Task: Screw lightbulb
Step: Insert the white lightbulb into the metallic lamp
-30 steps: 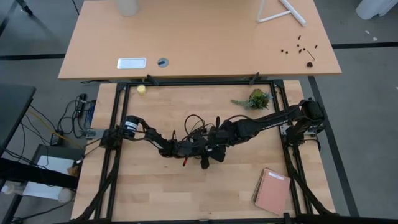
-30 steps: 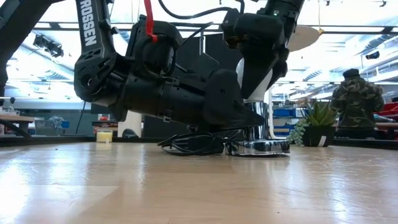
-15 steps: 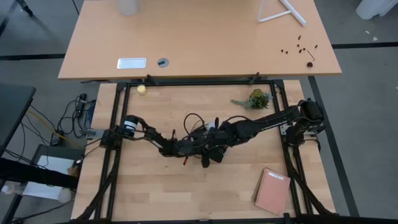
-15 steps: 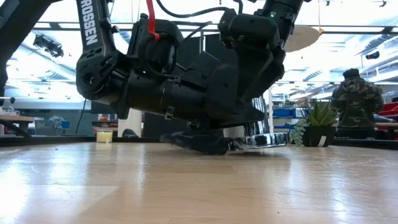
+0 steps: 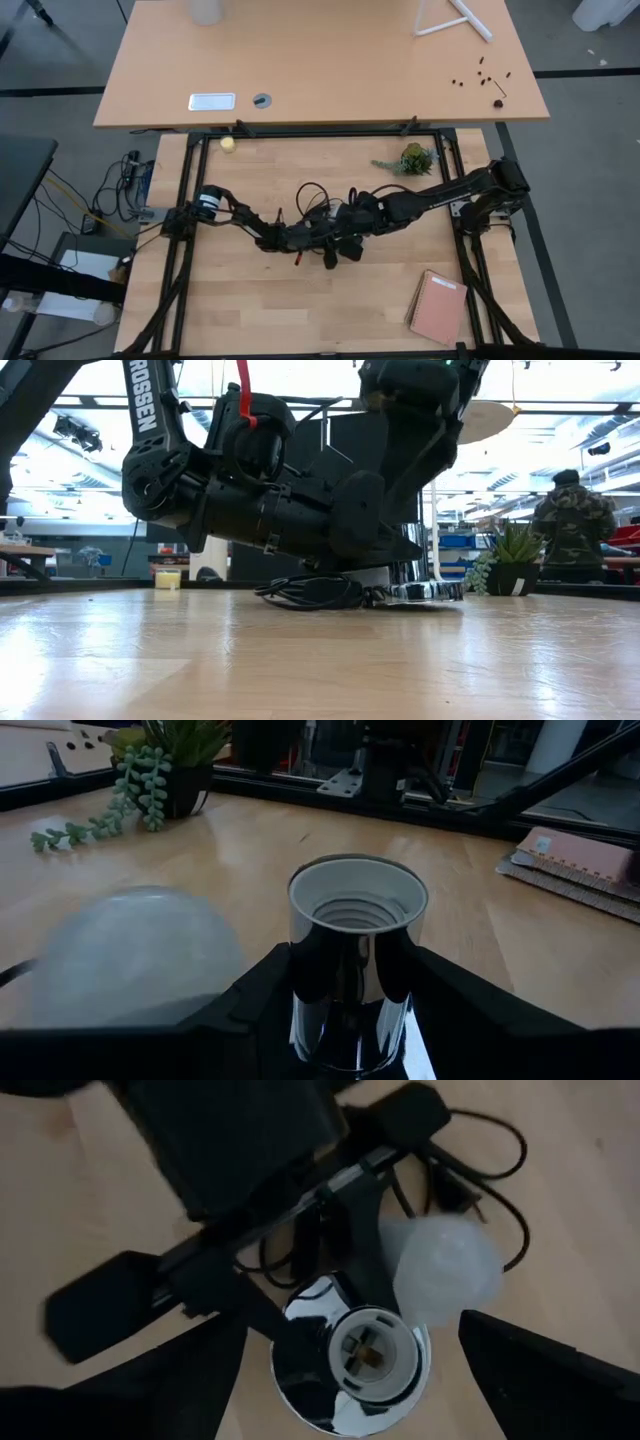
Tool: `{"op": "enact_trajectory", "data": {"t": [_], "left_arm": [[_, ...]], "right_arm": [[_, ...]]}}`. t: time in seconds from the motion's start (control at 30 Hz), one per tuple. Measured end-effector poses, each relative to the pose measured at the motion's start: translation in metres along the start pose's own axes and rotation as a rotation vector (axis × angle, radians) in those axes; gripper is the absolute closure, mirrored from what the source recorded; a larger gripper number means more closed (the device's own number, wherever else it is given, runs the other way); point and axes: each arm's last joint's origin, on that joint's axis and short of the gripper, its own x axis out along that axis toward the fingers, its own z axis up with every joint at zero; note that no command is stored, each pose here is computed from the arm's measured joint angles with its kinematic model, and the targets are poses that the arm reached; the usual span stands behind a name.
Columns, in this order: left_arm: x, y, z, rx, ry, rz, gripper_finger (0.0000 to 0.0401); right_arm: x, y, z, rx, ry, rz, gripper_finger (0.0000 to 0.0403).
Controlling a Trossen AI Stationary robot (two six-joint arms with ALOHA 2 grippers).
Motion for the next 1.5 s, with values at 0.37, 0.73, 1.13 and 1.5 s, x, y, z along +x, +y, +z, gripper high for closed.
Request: {"op": "enact_trajectory", "data": {"t": [0.37, 0.73, 1.13, 1.5], "left_arm": [[0.0, -0.001, -0.003, 0.03, 0.027, -0.032, 0.0222], [-0.004, -0.002, -0.016, 0.095, 0.154, -0.137, 0.0164], [-0.008, -0.005, -0.006, 0.093, 0.179, -0.178, 0.0122], [-0.014, -0.009, 0.013, 0.072, 0.233, -0.248, 0.0121]], "right_arm": [[-0.022, -0.016, -0.001, -0.038, -0.035, -0.124, 0.003], [0.004, -0.041, 0.006, -0.026, -0.08, -0.127, 0.0031], [0.012, -0.045, -0.014, -0.037, -0.116, -0.103, 0.0031], [0.003, -0.049, -0.005, -0.178, -0.169, 0.005, 0.0031]]}}
